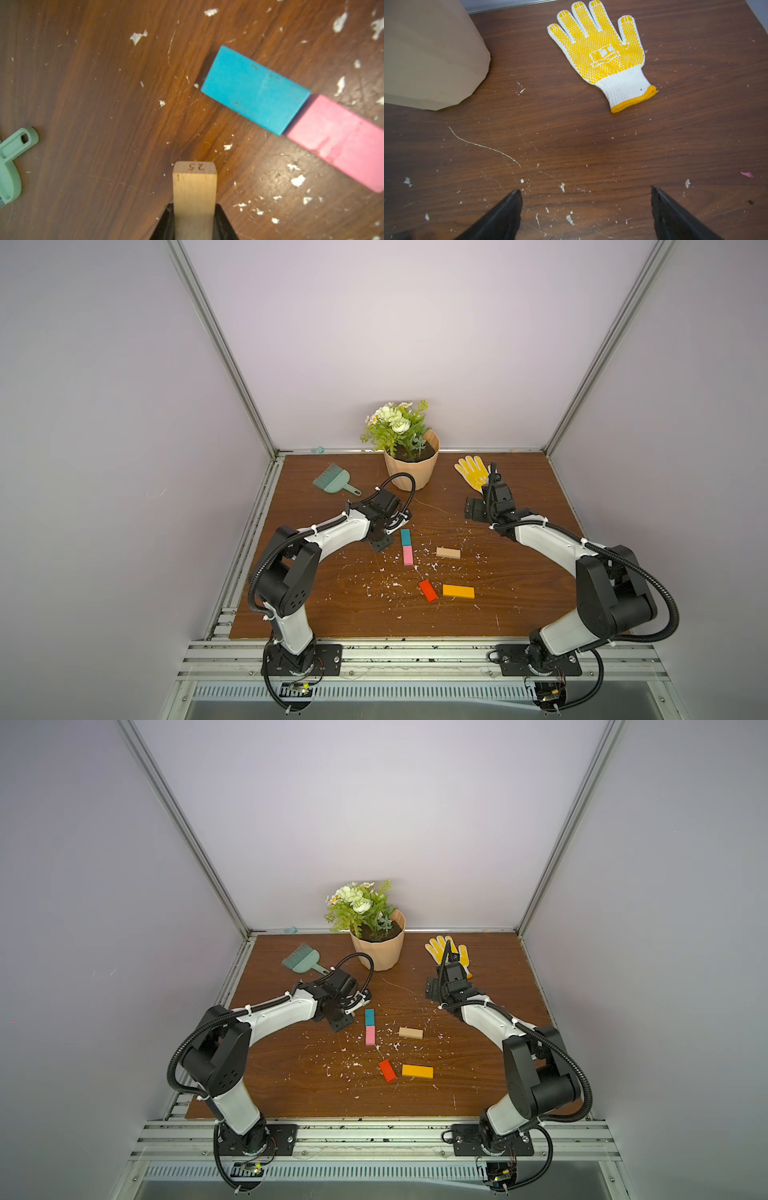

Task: Assemble the letter t with building blocks
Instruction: Pick up the building block from the center of the board, then assemble the building block at the center of the board.

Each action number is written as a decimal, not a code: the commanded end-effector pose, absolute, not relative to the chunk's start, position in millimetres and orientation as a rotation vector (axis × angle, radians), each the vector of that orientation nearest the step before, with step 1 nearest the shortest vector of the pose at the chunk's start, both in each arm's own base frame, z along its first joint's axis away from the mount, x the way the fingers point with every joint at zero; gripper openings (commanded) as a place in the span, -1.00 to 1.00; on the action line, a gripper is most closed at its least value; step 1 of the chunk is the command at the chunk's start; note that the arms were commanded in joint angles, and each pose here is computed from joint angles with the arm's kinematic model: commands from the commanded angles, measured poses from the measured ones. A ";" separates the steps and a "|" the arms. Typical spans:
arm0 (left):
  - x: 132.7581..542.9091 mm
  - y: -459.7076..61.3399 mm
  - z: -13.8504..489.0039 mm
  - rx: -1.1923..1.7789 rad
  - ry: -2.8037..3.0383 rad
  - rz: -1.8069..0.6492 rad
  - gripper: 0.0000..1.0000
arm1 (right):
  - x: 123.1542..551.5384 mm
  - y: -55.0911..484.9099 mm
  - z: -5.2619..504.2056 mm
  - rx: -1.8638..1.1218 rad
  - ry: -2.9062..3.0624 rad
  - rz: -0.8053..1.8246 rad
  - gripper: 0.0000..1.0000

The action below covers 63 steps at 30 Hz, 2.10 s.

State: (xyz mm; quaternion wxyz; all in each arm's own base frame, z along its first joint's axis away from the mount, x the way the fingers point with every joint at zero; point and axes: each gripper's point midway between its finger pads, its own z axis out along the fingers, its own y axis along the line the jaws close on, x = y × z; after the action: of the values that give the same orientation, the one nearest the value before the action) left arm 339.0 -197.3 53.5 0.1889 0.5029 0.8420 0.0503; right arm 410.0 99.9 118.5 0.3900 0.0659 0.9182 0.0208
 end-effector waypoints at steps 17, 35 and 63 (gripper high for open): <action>328.5 -223.5 37.5 1.856 2.068 0.002 -1.00 | 416.4 99.7 124.4 0.167 2.316 0.041 0.98; 320.2 -237.0 28.9 1.937 2.028 -0.028 -1.00 | 415.7 97.6 120.7 0.169 2.320 0.025 0.98; 331.6 -234.1 41.3 1.898 1.998 0.071 0.98 | 415.9 98.2 122.2 0.163 2.318 0.028 0.98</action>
State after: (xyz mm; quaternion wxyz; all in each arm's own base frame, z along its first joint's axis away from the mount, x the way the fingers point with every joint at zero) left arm 338.4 -236.3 38.5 0.2008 0.6703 0.7141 0.0218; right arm 409.7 99.7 113.0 0.3839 0.0645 0.9210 0.0174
